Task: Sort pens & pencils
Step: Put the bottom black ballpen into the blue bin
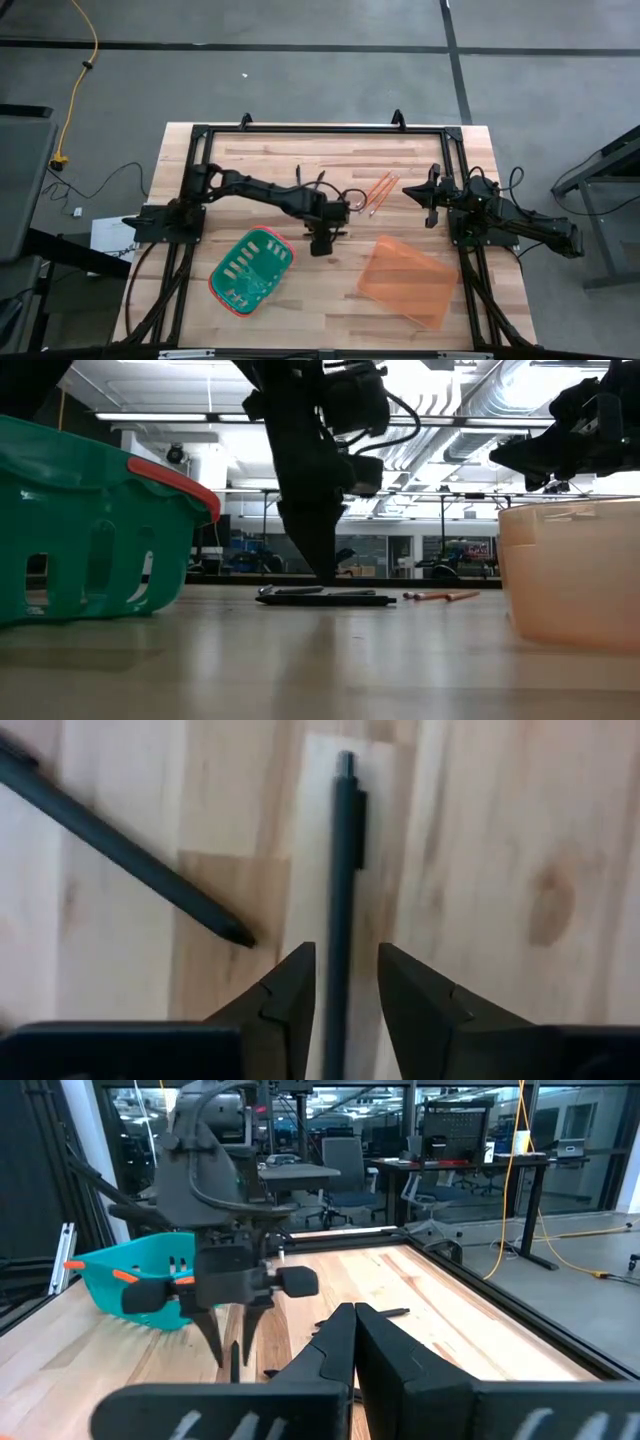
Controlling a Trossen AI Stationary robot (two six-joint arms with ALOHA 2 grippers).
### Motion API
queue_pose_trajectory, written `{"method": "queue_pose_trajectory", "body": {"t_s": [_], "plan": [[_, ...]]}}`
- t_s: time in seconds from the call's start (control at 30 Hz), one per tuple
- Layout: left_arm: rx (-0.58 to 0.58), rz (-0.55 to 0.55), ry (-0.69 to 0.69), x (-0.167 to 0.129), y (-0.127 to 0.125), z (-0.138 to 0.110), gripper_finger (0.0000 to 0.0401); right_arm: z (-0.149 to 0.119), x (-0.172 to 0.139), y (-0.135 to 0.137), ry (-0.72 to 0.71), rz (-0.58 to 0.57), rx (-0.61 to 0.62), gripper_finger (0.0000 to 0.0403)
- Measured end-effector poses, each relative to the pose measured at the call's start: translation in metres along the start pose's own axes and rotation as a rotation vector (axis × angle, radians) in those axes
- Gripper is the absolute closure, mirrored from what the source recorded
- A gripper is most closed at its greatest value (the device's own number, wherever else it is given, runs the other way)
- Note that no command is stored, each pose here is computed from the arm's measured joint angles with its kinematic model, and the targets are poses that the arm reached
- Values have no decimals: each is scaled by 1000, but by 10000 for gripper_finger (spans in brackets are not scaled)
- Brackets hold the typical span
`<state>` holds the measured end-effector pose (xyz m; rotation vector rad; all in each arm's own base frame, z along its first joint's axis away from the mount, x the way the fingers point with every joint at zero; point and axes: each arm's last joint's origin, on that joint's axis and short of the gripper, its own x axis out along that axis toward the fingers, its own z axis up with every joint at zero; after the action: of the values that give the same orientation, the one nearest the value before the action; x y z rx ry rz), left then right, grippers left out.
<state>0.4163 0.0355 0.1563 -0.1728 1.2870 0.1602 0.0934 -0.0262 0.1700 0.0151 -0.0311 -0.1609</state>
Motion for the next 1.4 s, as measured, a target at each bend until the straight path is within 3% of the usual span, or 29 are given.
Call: {"method": "queue_pose_trajectory", "body": {"t_s": [0.83,0.93,1.13,1.4], "plan": [[32,8,119,19,1,-10,307,0,0,0,0,0,0,402],[35,10,126,21,1,-10,321,0,0,0,1,0,0,402],[42,12,127,22,1,-11,387,0,0,0,1,0,0,402],[62,15,149,15,0,-5,370,0,0,0,0,0,0,402]]}}
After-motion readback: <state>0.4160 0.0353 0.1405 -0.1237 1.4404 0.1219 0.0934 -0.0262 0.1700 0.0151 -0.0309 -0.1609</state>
